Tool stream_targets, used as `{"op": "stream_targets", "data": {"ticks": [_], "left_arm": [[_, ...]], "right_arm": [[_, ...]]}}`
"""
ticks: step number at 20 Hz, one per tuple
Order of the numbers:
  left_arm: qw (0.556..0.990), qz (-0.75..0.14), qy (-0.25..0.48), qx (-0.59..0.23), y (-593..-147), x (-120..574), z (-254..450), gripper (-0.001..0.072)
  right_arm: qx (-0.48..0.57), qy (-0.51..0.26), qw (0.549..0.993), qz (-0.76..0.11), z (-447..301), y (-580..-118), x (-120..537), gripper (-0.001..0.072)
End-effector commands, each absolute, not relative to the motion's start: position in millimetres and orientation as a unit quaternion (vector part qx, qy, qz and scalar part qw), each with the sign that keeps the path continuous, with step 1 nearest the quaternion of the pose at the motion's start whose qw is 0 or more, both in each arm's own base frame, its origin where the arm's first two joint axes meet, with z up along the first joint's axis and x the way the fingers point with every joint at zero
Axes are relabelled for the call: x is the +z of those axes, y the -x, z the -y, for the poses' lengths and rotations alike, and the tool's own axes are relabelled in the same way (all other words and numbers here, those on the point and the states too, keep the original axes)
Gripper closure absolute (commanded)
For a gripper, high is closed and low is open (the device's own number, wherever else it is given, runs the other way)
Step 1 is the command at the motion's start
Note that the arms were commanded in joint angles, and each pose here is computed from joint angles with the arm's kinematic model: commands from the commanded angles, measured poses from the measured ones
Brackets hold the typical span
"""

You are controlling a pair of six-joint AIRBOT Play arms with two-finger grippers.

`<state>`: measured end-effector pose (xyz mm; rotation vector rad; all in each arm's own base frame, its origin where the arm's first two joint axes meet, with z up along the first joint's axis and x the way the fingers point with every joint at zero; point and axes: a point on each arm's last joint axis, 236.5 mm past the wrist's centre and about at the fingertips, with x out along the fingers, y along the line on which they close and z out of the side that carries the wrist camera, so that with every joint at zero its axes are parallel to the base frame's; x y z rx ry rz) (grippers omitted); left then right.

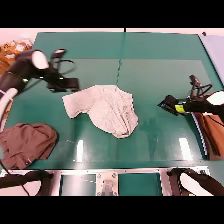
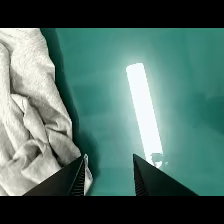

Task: Fold the shirts.

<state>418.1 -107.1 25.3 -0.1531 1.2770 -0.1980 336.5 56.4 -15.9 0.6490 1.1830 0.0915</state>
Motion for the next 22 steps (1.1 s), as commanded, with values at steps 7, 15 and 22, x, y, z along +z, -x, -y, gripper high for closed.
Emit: {"op": "stream_targets", "data": {"ticks": [7, 15, 22], "left_arm": [[0.724, -0.673, 0.148, -0.036, -427.2, -76.0, 30.8, -0.0007], [0.672, -0.677, 0.269, -0.129, -433.9, -104.3, 97.4, -0.0006], [0.686, -0.577, 0.332, -0.294, -462.4, -35.3, 155.8, 0.069]], "right_arm": [[0.128, -0.336, 0.738, -0.571, -133.8, -397.4, -75.6, 0.0364], [0.157, -0.311, 0.723, -0.596, -174.7, -428.9, -107.7, 0.043], [0.203, -0.287, 0.727, -0.59, -205.5, -431.5, -95.2, 0.0701]]}}
